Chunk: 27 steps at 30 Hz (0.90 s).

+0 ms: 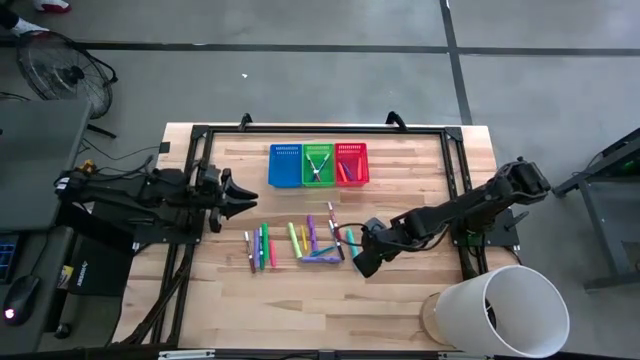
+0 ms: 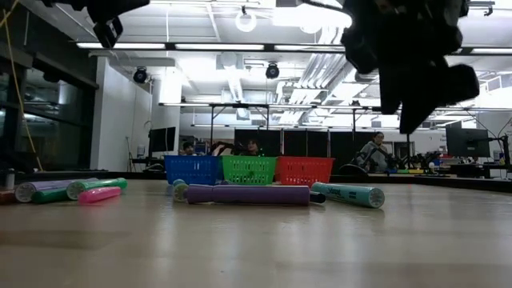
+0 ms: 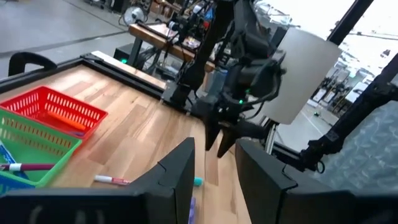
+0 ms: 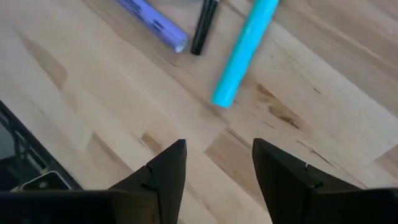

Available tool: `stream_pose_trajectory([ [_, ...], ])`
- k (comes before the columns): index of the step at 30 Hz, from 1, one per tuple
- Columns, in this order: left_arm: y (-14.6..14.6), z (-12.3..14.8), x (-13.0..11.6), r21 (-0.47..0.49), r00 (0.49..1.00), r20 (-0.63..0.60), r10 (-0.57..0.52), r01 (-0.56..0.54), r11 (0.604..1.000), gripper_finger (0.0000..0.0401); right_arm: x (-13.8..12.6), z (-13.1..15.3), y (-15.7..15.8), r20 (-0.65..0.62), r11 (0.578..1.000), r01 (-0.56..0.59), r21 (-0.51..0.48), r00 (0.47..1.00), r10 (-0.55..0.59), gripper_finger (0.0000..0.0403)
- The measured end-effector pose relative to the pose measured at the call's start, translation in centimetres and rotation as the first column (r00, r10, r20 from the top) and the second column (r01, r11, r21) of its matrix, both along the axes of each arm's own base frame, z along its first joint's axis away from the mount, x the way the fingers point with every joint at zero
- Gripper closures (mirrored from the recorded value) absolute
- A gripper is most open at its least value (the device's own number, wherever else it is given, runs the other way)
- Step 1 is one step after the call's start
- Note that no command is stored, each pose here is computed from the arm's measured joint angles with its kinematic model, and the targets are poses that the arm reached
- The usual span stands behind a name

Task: Pick & Place Markers
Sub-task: Put the mint green highlighter into the blue bin

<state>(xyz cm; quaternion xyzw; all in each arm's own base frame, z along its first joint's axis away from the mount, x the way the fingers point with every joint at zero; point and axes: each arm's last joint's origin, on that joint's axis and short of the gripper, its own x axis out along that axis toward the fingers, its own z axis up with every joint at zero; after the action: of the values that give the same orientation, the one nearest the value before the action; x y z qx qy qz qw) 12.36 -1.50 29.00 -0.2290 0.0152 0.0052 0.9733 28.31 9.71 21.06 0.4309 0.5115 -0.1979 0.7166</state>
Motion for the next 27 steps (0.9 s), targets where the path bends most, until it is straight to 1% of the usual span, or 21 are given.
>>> stream_pose_trajectory([
  [4,0.0,-0.1,0.1,0.022,1.000,-0.007,-0.001,0.001,1.000,0.0286,0.8,1.5,0.0,0.010,1.000,0.015,-0.019,1.000,-0.015,0.0239],
  [8,0.0,0.1,-0.1,0.057,1.000,0.006,0.001,-0.001,0.998,0.0286,2.7,2.5,0.0,0.008,1.000,0.020,-0.021,1.000,-0.020,0.0244],
  [12,0.1,0.3,-0.8,0.101,1.000,0.025,0.000,-0.002,0.995,0.0286,5.0,3.0,-0.2,-0.057,0.998,0.011,-0.059,0.998,-0.014,0.0245],
  [15,0.2,0.3,-1.2,0.101,1.000,0.030,0.001,-0.004,0.995,0.0286,6.5,2.9,-0.7,-0.163,0.996,0.022,-0.082,0.986,-0.035,0.0245],
  [17,0.3,0.3,-1.5,0.103,1.000,0.027,0.000,-0.003,0.995,0.0286,7.3,2.7,-0.9,-0.234,0.994,0.050,-0.096,0.970,-0.072,0.0245],
  [20,0.3,0.3,-1.9,0.121,1.000,0.027,0.000,-0.003,0.993,0.0286,8.3,1.9,-1.0,-0.325,0.993,0.079,-0.088,0.940,-0.104,0.0245],
  [24,0.4,0.2,-2.3,0.129,1.000,0.028,0.000,-0.004,0.992,0.0286,9.4,0.4,-1.0,-0.367,0.993,0.101,-0.056,0.923,-0.115,0.0245],
  [27,0.4,0.2,-2.5,0.129,1.000,0.024,0.000,-0.003,0.992,0.0286,9.8,-0.6,-1.1,-0.391,0.990,0.125,-0.064,0.910,-0.140,0.0245],
])
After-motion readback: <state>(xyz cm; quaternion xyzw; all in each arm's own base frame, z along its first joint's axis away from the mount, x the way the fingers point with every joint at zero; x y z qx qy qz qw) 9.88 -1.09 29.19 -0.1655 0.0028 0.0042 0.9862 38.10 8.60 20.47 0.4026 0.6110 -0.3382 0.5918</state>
